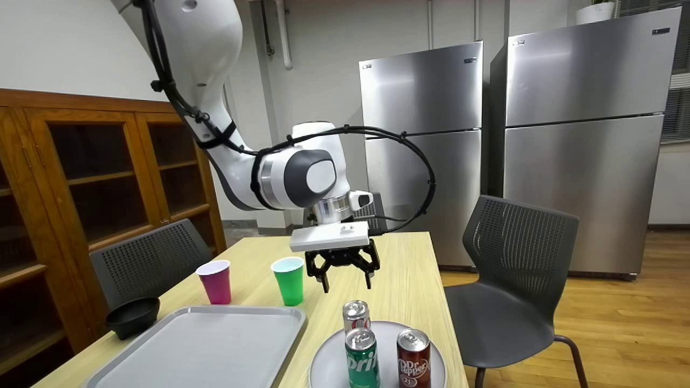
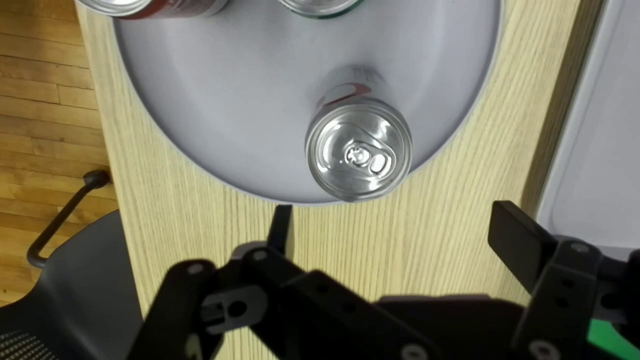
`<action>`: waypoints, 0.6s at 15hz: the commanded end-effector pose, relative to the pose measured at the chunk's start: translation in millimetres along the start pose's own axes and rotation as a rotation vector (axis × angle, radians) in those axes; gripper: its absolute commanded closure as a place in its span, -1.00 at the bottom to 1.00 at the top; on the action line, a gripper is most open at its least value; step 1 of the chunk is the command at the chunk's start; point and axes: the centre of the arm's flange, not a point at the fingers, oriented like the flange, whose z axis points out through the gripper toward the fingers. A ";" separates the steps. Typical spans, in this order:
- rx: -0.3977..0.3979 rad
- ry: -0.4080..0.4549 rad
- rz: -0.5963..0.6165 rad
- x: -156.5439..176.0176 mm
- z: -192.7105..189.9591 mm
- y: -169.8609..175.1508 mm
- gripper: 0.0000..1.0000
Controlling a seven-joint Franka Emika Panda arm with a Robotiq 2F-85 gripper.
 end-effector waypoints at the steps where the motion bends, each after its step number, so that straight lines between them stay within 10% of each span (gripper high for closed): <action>1: -0.023 -0.010 0.015 3.1 16.2 7.2 -1.00; 9: -0.028 -0.040 0.029 -0.1 36.2 8.7 -1.00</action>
